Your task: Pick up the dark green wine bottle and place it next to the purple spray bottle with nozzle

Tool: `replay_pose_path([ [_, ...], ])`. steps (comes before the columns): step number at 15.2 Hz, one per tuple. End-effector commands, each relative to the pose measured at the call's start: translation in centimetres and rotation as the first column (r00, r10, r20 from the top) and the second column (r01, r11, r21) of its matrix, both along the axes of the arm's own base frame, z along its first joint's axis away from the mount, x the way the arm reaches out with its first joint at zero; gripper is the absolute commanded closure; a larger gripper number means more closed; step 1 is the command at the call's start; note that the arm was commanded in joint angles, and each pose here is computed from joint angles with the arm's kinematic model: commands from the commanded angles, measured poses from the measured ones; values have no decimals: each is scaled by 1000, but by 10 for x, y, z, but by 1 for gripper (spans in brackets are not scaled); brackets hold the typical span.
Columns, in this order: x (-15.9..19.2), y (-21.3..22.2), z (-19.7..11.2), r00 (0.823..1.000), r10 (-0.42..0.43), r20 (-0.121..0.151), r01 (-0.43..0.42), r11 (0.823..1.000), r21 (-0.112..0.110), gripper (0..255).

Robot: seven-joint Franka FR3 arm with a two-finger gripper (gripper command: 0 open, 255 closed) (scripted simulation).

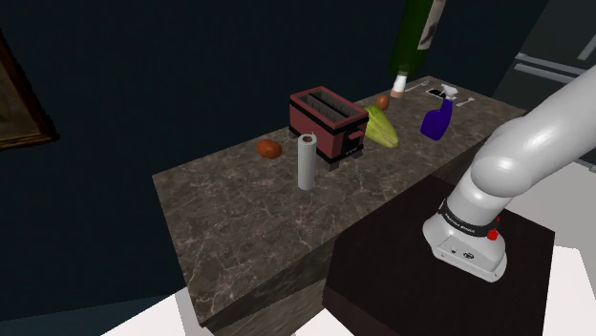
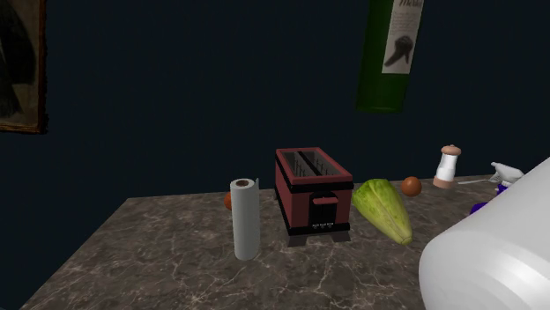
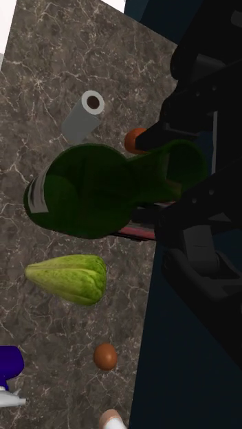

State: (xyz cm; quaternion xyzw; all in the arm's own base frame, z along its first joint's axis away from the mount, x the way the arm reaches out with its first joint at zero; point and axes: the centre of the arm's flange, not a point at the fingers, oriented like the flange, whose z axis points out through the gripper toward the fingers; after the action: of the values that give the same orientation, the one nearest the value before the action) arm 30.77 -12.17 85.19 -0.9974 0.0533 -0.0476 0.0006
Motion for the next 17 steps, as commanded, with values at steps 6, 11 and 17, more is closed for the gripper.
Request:
replay_pose_path([
  [6, -25, -90, 2, 1000, 2, 0, -2, 1000, 0, 255],
  [11, -41, -154, 2, 1000, 2, 0, -2, 1000, 0, 255],
  [17, -59, -225, 2, 1000, 2, 0, -2, 1000, 0, 255],
])
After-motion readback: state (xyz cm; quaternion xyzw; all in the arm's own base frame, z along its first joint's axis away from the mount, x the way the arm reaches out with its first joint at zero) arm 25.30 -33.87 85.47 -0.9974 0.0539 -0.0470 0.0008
